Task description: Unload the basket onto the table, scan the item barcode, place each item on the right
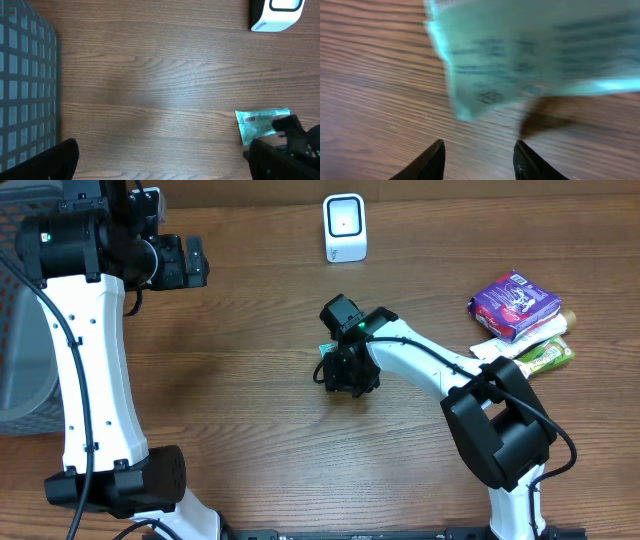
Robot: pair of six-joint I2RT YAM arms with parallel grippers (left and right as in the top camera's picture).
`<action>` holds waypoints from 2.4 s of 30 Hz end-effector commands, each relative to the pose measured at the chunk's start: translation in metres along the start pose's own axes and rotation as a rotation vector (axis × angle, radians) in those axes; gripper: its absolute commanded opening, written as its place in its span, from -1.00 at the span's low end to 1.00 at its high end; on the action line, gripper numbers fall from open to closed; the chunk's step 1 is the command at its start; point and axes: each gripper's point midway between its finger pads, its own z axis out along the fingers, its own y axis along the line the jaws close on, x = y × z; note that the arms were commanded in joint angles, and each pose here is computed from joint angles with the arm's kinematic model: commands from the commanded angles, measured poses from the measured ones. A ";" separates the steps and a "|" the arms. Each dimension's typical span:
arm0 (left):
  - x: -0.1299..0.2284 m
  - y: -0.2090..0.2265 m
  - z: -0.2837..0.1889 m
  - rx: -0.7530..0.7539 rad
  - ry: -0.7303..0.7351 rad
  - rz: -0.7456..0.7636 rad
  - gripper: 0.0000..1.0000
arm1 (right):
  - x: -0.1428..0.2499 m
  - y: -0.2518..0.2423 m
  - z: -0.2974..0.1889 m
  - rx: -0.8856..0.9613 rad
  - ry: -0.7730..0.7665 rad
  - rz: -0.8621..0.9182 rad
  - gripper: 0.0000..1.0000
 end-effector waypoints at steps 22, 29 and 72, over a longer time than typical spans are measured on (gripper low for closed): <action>-0.001 -0.002 0.003 0.002 0.003 -0.002 0.99 | -0.082 -0.066 -0.063 -0.422 -0.092 -0.212 0.64; -0.001 -0.002 0.003 0.001 0.003 -0.002 0.99 | -0.081 -0.052 -0.042 -0.481 -0.057 -0.197 0.48; -0.001 -0.002 0.003 0.001 0.003 -0.002 0.99 | -0.040 0.000 -0.315 -0.706 -0.589 -0.366 -0.93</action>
